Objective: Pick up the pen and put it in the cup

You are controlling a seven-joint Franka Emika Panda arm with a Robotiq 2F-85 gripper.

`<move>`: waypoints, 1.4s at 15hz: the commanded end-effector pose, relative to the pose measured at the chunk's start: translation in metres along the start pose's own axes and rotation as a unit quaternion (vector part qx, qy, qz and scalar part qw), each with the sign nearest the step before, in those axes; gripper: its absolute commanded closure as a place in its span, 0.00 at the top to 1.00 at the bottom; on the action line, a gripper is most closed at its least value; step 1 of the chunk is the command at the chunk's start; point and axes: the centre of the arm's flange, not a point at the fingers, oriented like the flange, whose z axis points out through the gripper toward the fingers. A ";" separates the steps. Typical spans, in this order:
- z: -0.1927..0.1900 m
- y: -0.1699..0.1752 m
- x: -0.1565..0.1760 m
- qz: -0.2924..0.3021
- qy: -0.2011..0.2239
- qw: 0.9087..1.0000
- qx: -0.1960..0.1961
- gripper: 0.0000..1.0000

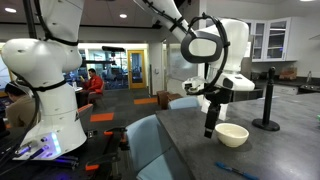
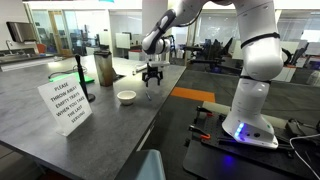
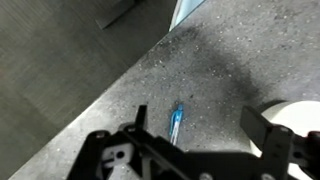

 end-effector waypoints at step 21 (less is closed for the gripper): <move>0.097 0.000 0.126 0.032 0.014 0.999 -0.006 0.74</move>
